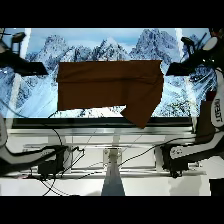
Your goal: Fold the clothes and pants, and hang the long-sleeved shirts on hangers.
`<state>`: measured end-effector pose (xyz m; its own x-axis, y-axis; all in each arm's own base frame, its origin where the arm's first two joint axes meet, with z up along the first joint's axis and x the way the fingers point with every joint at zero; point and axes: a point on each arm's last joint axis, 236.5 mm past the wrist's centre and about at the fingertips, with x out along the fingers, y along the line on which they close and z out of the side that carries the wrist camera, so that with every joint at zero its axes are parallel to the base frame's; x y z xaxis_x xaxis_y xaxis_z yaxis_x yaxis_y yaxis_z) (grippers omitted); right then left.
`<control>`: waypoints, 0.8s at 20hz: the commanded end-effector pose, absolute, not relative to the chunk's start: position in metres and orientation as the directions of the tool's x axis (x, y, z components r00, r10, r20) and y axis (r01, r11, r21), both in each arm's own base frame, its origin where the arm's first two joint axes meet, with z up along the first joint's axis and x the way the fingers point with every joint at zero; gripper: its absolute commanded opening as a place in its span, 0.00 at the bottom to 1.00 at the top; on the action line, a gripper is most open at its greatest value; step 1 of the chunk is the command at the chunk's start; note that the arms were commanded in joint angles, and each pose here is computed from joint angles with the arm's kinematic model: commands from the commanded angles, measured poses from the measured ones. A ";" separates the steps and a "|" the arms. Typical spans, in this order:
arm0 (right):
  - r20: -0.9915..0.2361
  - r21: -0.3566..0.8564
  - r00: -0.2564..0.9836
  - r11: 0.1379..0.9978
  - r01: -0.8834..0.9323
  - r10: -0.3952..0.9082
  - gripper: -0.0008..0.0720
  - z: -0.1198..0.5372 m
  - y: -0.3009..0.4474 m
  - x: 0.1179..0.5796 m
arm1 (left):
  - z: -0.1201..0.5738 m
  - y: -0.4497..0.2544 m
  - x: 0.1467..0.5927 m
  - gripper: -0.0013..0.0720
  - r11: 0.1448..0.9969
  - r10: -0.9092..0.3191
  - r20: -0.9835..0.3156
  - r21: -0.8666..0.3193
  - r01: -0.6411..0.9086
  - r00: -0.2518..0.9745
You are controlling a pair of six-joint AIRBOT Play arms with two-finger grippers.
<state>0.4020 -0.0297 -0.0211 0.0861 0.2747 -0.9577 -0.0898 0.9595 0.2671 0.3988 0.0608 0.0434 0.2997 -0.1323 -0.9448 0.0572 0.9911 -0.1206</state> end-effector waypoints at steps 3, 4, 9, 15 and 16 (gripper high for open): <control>-0.925 0.379 -0.013 0.925 0.016 0.379 0.76 -0.068 -0.017 0.300 | 0.024 0.088 0.309 0.82 0.982 -0.090 -0.940 -0.139 -0.128 0.328; -0.907 0.420 -0.014 0.906 0.051 0.422 0.76 -0.082 -0.002 0.288 | 0.011 0.081 0.296 0.82 0.970 -0.121 -0.939 -0.180 -0.161 0.321; -0.812 0.578 0.009 0.802 0.149 0.584 0.75 -0.120 0.059 0.259 | -0.041 0.055 0.259 0.82 0.922 -0.220 -0.934 -0.294 -0.253 0.282; -0.798 0.599 -0.051 0.800 0.034 0.600 0.27 -0.122 0.089 0.245 | -0.052 0.060 0.264 0.82 0.919 -0.190 -0.929 -0.283 -0.275 0.319; -0.792 0.609 -0.046 0.793 0.028 0.609 0.15 -0.119 0.092 0.248 | -0.052 0.061 0.265 0.82 0.919 -0.189 -0.928 -0.282 -0.276 0.321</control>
<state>0.2475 0.0790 -0.1217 -0.0505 0.5853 -0.8092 0.0601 0.8106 0.5825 0.2628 0.0586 -0.0484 0.3012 -0.1999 -0.9324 -0.2642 0.9220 -0.2830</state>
